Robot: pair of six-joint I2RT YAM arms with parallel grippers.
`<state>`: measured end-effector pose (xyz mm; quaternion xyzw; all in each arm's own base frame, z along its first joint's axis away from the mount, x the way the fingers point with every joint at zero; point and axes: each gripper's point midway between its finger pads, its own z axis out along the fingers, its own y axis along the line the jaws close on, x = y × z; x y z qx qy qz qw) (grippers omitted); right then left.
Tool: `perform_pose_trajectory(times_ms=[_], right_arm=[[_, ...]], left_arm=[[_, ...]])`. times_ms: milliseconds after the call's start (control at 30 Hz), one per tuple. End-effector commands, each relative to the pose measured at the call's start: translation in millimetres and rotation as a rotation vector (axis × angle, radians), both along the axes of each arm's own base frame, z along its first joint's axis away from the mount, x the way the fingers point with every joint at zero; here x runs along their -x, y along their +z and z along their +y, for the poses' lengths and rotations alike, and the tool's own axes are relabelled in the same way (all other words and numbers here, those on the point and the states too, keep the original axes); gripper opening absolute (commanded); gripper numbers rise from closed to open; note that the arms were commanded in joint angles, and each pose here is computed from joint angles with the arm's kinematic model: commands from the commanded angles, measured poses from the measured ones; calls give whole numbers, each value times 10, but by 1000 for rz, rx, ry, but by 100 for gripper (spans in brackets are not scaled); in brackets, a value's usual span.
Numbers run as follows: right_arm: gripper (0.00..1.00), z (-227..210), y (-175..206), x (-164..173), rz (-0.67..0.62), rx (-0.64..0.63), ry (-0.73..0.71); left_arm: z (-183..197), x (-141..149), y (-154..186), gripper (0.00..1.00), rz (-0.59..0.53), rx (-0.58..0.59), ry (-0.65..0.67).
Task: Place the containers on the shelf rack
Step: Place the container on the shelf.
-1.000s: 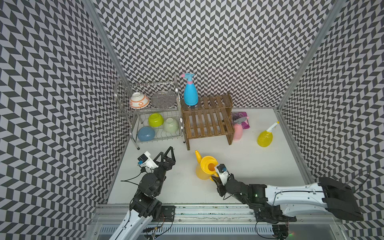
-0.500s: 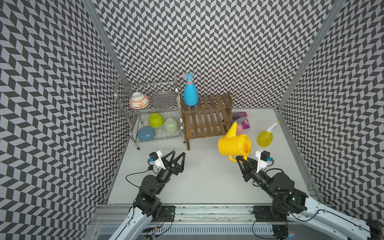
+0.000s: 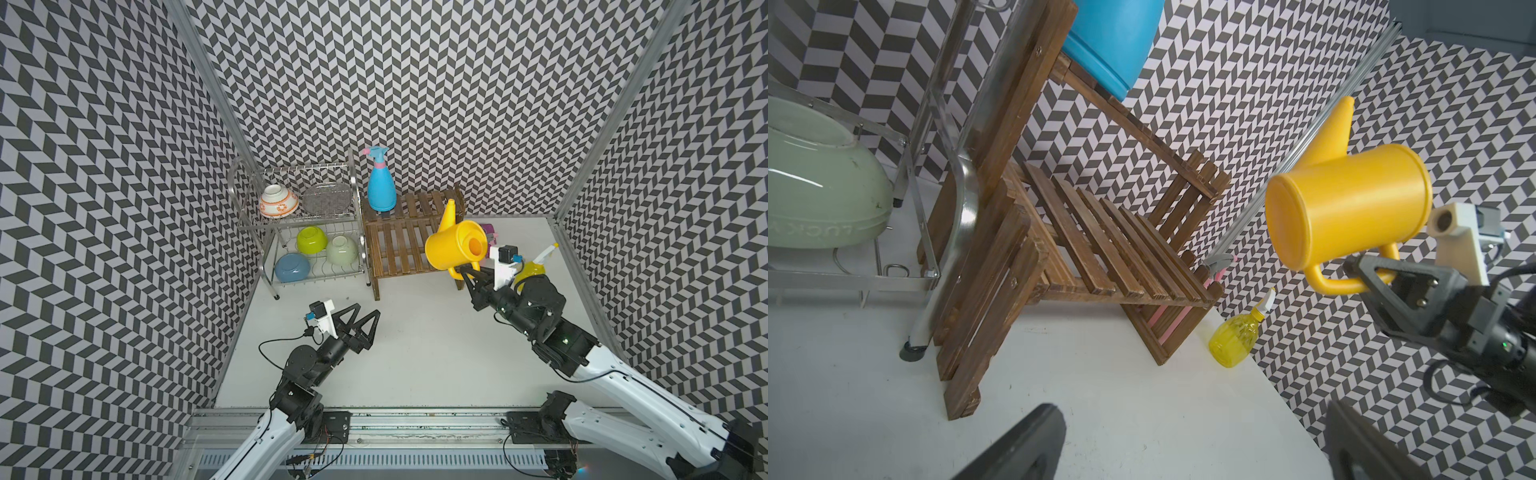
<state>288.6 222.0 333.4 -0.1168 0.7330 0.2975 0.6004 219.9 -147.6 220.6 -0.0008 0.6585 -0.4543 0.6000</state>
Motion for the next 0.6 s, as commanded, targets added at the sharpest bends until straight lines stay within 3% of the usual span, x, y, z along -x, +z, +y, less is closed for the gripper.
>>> perform_pose_trajectory(times_ms=[0, 200, 567], right_arm=[[0, 12, 524, -234, -110, 10, -27], [0, 130, 780, -714, -101, 131, -92], [0, 292, 800, -1389, -52, 318, -190]], left_arm=[[-3, 60, 228, 100, -67, 18, -13], [28, 85, 260, 100, -79, 25, -3], [62, 96, 279, 100, -86, 32, 11]])
